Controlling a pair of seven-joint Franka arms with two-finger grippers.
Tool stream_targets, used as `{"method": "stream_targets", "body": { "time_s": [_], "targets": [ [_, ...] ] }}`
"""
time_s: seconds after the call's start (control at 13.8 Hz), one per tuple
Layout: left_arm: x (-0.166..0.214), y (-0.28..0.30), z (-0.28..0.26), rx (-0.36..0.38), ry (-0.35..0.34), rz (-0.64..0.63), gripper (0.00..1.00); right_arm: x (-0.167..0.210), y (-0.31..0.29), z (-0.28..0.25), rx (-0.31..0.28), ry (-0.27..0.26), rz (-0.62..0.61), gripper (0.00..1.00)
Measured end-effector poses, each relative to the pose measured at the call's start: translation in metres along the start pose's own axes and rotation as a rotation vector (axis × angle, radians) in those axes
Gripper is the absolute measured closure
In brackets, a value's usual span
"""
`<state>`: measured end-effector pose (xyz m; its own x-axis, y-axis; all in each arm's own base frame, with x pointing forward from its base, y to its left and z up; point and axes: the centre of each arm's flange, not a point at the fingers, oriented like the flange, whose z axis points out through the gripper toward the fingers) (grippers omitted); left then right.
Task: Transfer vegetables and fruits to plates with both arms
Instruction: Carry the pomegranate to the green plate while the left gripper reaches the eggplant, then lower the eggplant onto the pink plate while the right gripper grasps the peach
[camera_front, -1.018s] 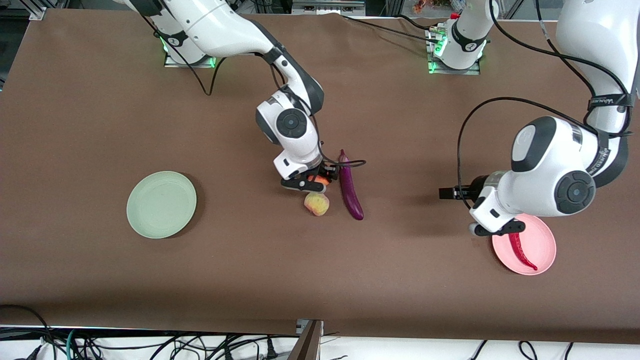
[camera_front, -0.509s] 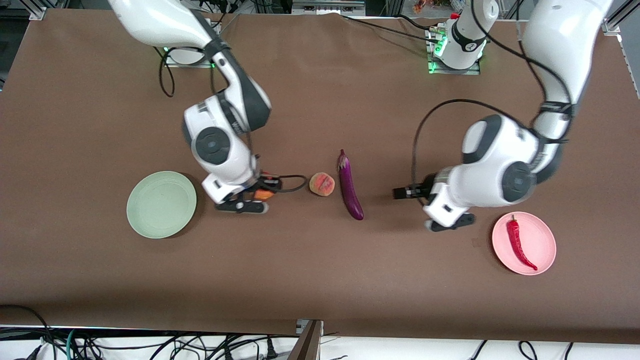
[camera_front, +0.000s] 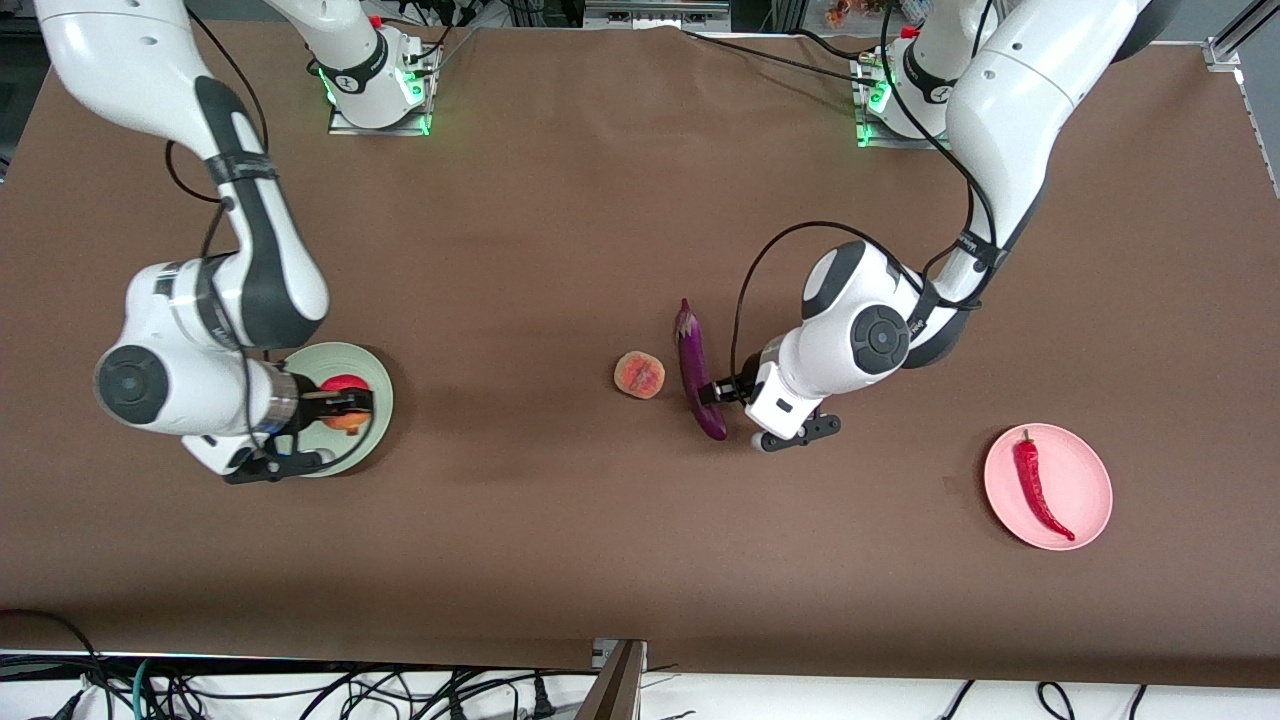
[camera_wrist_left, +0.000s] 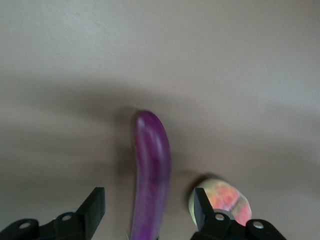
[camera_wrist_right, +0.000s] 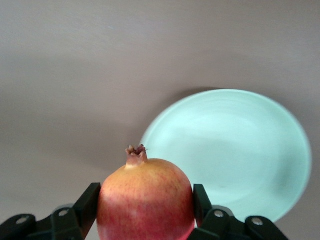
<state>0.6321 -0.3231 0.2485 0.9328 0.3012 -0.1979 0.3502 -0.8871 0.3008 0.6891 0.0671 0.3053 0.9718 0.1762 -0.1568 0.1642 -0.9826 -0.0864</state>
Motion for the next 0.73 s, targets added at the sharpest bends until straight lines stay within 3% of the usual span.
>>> {"method": "stream_targets", "body": {
  "time_s": [0.07,0.29,0.58,0.65,0.73],
  "targets": [
    [0.002,-0.002,0.009,0.006,0.014,-0.027,0.29,-0.002,0.019,0.006,0.005,-0.01,-0.015,0.21],
    [-0.013,0.009,0.048,0.044,0.067,-0.09,0.29,-0.003,0.063,0.034,0.017,-0.027,-0.04,0.21],
    [-0.031,0.016,0.078,0.078,0.062,-0.099,0.31,0.003,0.083,0.073,-0.011,-0.031,-0.05,0.21],
    [-0.032,0.015,0.081,0.081,0.059,-0.113,0.35,0.004,0.085,0.08,-0.011,-0.03,-0.049,0.21],
    [-0.031,0.014,0.082,0.081,0.059,-0.142,0.46,0.004,0.086,0.085,-0.01,-0.031,-0.048,0.21]
  ]
}}
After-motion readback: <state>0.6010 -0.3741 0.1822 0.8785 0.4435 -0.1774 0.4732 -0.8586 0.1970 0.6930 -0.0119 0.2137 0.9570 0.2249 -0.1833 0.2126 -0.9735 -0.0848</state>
